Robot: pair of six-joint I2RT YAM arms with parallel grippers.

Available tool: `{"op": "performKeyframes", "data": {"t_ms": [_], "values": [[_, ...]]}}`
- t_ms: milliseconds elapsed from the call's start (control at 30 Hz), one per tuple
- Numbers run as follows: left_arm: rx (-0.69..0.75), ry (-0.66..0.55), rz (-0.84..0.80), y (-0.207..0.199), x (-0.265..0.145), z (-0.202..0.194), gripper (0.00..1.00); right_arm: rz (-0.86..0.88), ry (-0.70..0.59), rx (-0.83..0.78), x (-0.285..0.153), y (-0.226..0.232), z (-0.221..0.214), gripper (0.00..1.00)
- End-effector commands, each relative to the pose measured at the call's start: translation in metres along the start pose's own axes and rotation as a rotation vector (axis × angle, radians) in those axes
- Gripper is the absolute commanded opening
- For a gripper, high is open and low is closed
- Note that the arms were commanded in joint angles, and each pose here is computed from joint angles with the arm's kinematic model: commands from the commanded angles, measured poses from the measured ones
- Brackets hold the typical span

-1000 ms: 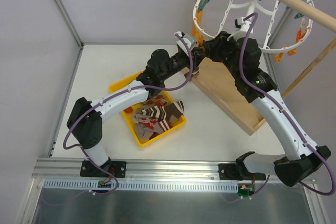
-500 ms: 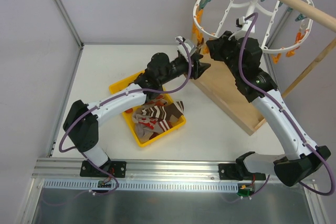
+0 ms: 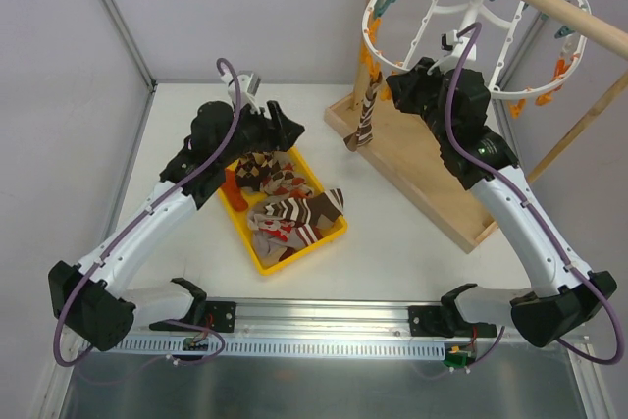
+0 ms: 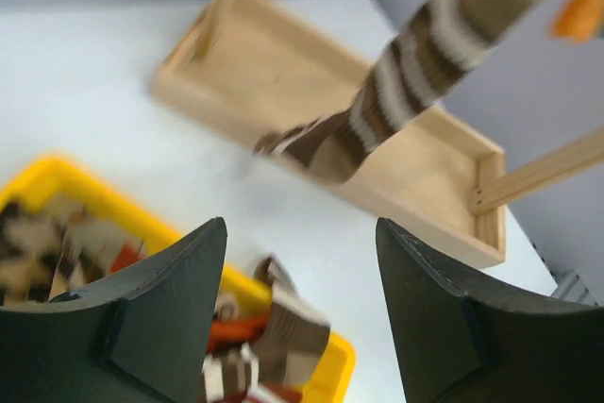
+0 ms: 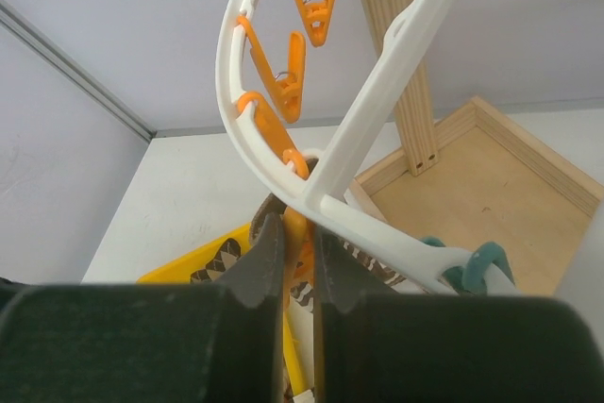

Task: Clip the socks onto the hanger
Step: Pick up the sock from the bin.

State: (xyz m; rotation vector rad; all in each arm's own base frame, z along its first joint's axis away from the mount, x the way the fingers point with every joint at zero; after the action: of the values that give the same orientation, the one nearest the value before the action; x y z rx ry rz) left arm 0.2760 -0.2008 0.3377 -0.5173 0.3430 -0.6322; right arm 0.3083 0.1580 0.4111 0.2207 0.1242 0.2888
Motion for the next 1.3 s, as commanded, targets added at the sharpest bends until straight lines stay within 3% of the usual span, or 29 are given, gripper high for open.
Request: {"op": "performKeyframes", "data": {"t_ms": [0,167,233,400,500,633,733,1033,1133,1267], "values": [[-0.195,0.170,0.242,0.042,-0.023,-0.053,0.64,0.023,-0.034,-0.010,0.001,0.002,0.012,0.01],[-0.255,0.271,0.335,0.073,-0.026,-0.099,0.59,0.025,-0.024,-0.018,0.000,0.000,0.007,0.01],[-0.147,0.337,0.192,0.069,-0.020,-0.108,0.55,0.026,-0.026,-0.019,-0.001,0.000,0.008,0.01],[-0.053,0.377,0.195,0.080,-0.010,-0.115,0.59,0.028,-0.024,-0.025,-0.004,-0.001,0.008,0.01],[-0.161,0.367,0.322,0.092,-0.014,-0.127,0.62,0.029,-0.020,-0.027,-0.004,-0.002,0.007,0.01],[-0.450,0.298,0.506,0.102,-0.028,-0.147,0.61,0.028,-0.008,-0.032,-0.002,-0.002,0.004,0.01],[-0.569,0.224,0.686,0.120,-0.046,-0.164,0.59,0.031,-0.003,-0.034,-0.002,-0.003,0.004,0.01],[-0.794,0.085,0.809,0.122,-0.028,-0.152,0.54,0.034,-0.004,-0.035,-0.005,-0.004,0.005,0.01],[-0.902,0.084,0.879,0.128,-0.027,-0.164,0.42,0.036,-0.002,-0.035,-0.004,-0.004,0.004,0.01],[-0.977,0.045,0.933,0.128,-0.033,-0.165,0.40,0.026,-0.001,-0.043,-0.004,-0.006,0.005,0.01]]}}
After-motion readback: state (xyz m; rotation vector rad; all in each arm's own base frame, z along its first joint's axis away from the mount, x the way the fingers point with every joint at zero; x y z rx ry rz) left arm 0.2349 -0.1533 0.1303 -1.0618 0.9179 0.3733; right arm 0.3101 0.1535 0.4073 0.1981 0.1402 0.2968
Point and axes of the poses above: each gripper's point midway between its finger pads, its own x axis out along the fingers, its own y axis along the line the jaws close on, z = x × y, the point moved 7 cm from there along -x, back along the fingers, and after that the axes turned 9 degrees about -x, right-handed, at the moved point
